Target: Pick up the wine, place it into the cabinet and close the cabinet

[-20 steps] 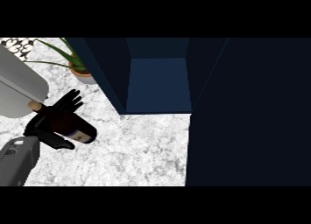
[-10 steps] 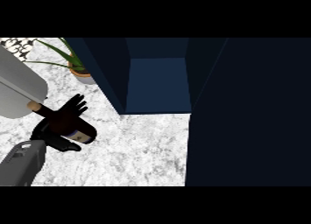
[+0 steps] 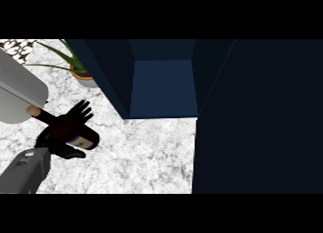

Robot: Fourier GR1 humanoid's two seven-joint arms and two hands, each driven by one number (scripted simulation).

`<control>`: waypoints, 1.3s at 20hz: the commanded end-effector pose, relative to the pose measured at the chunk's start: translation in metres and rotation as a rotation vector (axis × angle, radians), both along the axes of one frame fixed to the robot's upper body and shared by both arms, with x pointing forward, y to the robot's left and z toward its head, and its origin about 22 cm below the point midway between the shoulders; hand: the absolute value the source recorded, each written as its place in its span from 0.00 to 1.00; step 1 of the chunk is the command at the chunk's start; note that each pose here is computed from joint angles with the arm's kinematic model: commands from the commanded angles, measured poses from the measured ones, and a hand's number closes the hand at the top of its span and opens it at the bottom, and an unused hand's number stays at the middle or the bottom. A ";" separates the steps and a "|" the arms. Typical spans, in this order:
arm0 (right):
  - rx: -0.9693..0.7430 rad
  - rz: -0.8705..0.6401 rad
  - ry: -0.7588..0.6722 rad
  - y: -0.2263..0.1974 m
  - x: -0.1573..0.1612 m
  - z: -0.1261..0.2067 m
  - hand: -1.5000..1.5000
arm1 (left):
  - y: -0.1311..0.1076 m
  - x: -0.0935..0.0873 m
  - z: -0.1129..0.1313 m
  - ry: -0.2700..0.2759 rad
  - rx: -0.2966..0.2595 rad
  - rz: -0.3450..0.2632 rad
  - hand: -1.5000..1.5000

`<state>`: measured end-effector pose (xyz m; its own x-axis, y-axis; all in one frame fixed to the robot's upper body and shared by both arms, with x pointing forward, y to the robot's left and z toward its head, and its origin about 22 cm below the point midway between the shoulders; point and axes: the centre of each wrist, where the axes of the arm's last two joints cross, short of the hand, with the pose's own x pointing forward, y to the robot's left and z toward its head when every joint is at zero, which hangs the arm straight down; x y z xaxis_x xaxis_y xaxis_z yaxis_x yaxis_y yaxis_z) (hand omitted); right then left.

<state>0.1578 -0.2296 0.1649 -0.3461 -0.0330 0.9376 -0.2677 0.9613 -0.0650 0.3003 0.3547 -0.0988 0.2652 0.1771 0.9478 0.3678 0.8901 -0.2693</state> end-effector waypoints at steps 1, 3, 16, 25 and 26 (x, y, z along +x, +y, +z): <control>0.005 -0.015 -0.005 -0.001 -0.001 0.010 0.00 | 0.009 -0.017 -0.010 -0.053 -0.142 -0.059 1.00; 0.000 0.002 -0.015 0.006 -0.005 0.005 0.00 | -0.008 -0.002 -0.006 -0.058 -0.148 -0.069 1.00; -0.011 -0.029 -0.006 -0.001 -0.002 0.001 0.00 | -0.012 -0.056 -0.044 -0.129 -0.093 0.144 1.00; -0.010 -0.051 0.020 -0.004 0.002 0.004 0.00 | -0.060 -0.135 -0.089 -0.234 -0.085 0.469 1.00; -0.007 -0.060 0.030 -0.011 -0.014 -0.007 0.00 | -0.043 -0.135 -0.080 -0.228 -0.104 0.469 1.00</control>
<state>0.1538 -0.2366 0.1643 -0.3312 -0.0060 0.9435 -0.2186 0.9733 -0.0705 0.2170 0.3183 -0.1558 -0.1249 0.2598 0.9575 0.0088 0.9654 -0.2608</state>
